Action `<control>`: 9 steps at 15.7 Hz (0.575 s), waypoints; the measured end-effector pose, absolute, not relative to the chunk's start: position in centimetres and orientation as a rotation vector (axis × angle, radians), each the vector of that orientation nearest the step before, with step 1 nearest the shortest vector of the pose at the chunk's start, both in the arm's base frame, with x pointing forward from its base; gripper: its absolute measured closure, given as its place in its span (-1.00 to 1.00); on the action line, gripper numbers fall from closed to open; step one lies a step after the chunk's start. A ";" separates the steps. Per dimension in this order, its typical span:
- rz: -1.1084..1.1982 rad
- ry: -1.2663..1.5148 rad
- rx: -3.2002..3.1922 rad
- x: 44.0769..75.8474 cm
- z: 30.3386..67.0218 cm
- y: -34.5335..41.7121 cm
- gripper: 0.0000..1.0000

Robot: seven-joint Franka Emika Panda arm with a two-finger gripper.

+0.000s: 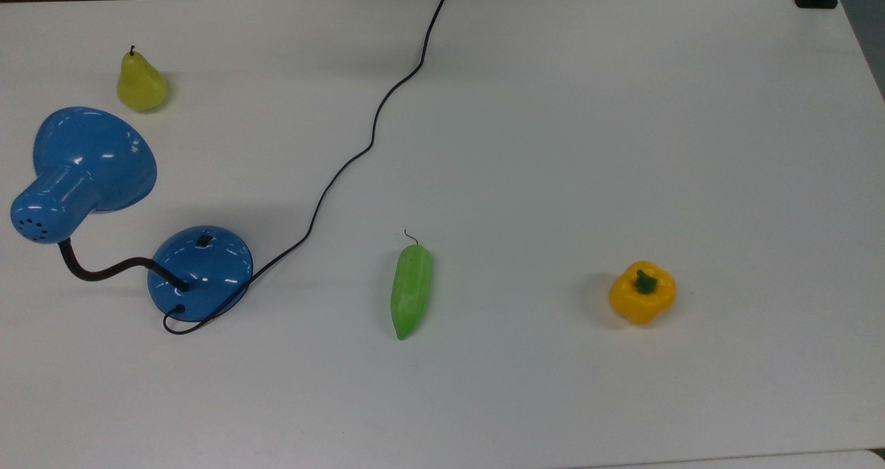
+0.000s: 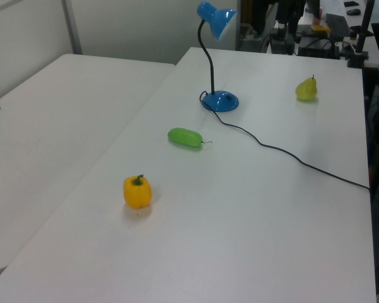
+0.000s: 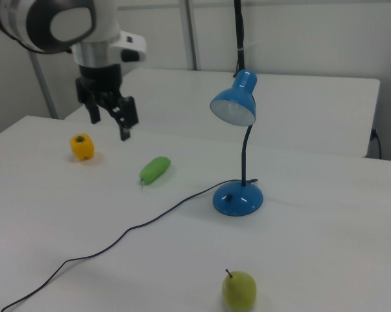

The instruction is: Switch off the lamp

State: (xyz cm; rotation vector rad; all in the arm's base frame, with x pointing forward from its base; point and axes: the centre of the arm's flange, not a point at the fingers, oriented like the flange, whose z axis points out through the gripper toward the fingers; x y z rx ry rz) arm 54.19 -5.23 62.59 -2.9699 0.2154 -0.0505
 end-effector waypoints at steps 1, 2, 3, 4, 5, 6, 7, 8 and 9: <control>-0.049 0.225 -2.970 54.3 62.8 -3.7 -1.00; -0.042 0.228 -2.970 54.4 62.8 -2.2 -1.00; -0.036 0.225 -2.971 54.5 62.8 -0.8 -1.00; -0.031 0.215 -2.972 54.5 62.7 0.5 -1.00; -0.026 0.194 -2.978 54.5 62.7 1.7 -1.00; -0.022 0.166 -2.988 54.5 62.6 2.7 -1.00; -0.017 0.141 -3.000 54.5 62.4 3.5 -1.00; -0.008 0.117 -3.019 54.5 62.1 4.2 -1.00; -0.008 0.091 -3.046 54.7 61.6 4.9 -1.00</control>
